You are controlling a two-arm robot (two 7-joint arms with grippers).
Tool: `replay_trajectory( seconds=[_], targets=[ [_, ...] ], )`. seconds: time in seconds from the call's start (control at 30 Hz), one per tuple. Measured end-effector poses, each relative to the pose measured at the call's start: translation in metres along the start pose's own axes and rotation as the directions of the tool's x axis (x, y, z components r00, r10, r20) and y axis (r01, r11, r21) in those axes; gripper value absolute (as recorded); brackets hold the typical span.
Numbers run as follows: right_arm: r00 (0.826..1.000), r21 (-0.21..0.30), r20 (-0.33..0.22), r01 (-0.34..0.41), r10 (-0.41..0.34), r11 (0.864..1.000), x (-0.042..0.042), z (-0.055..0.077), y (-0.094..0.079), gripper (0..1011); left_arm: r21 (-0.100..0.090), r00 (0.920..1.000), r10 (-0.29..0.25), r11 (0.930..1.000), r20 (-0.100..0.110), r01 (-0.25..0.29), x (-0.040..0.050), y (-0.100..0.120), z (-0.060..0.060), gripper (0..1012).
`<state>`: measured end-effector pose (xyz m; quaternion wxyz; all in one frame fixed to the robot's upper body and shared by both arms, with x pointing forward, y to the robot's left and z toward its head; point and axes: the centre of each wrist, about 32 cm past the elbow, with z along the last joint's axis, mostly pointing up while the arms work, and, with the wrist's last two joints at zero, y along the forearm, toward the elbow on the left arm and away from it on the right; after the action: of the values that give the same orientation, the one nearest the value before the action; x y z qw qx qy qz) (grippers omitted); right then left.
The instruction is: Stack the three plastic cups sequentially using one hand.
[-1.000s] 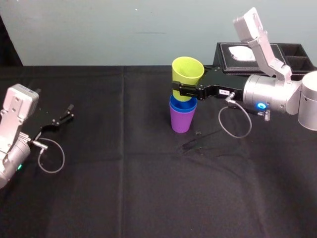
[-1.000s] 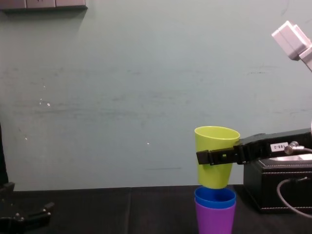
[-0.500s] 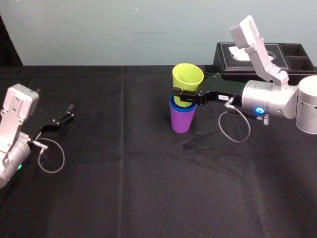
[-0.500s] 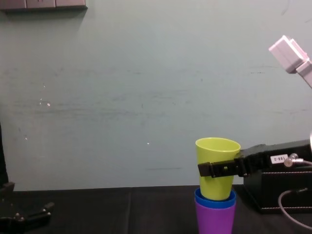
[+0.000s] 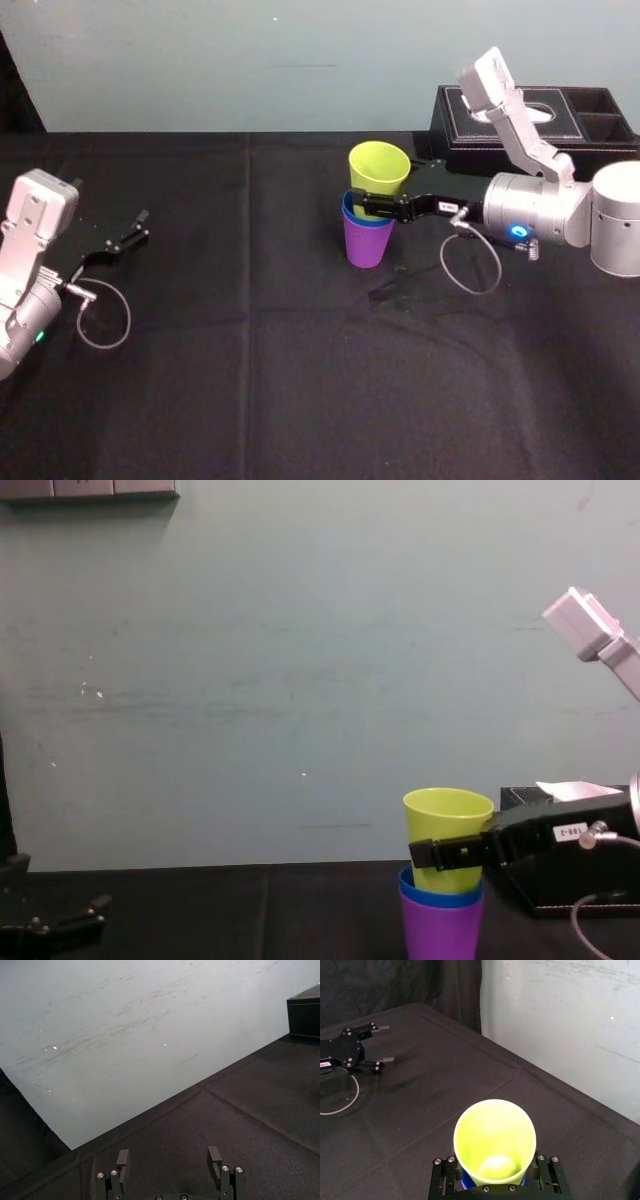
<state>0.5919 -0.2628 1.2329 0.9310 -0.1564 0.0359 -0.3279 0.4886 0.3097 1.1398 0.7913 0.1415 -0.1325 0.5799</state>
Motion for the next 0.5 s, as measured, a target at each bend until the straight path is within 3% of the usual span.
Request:
replay_trajectory(
  seconds=[0.5],
  targets=[
    [1.0,-0.012,-0.012,-0.007,0.006,1.0,-0.0003,-0.007,0.0034,731,0.0,1.0,0.0,1.0,0.0,0.0,0.0,0.0,0.0,1011]
  ],
)
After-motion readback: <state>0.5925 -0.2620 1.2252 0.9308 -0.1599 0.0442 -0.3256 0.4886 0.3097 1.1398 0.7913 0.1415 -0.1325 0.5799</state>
